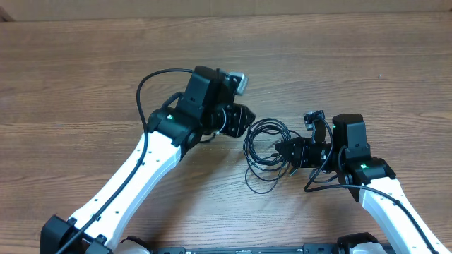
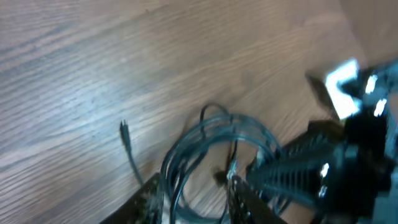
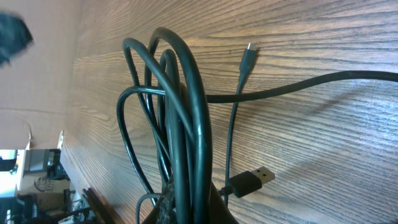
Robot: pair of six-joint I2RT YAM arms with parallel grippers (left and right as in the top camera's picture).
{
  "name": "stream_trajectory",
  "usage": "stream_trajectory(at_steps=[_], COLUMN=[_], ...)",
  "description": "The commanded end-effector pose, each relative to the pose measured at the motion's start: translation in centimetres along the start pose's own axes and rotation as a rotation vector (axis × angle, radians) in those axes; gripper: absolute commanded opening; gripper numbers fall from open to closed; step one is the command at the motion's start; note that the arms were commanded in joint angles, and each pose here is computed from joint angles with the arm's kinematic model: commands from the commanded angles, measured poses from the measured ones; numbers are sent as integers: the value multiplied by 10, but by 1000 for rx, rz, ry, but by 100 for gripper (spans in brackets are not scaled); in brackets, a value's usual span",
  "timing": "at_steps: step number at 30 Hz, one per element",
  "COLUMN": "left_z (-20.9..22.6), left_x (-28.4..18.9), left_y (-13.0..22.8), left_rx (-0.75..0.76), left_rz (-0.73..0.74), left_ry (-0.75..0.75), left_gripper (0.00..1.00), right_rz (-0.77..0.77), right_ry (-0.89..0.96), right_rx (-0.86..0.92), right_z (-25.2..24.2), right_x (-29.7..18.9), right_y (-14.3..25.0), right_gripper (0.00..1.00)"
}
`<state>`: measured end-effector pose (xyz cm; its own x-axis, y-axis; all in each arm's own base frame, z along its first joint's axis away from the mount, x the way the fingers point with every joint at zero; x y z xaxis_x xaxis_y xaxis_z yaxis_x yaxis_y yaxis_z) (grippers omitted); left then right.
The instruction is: Untangle cables
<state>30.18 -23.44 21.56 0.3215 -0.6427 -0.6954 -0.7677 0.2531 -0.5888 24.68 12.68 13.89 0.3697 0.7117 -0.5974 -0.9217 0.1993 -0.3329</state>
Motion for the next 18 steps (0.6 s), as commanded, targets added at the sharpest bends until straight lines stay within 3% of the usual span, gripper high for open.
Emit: stream_trajectory(at_steps=[1, 18], left_z=[2, 9], left_x=[5, 48], left_y=[11, 42], left_rx=[196, 222], left_rz=[62, 228], left_ry=[7, 46], left_gripper=[34, 37], right_rz=[-18, -16], right_ry=[-23, -23], right_rx=[-29, -28], right_z=[8, 8], right_x=[-3, -3], right_y=[-8, -8], right_gripper=[4, 4])
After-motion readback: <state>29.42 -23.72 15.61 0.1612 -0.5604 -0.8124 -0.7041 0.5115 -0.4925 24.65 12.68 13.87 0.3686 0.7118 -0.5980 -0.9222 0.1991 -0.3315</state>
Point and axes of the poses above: each gripper's point midway between its finger pads, its own x axis out along the fingers, its own z axis along the line the jaws close on, y = z × x, the point moved 4 cm from there along -x, back along the fingers, and after that the axes turned 5 degrees about x, right-handed, at the moved point
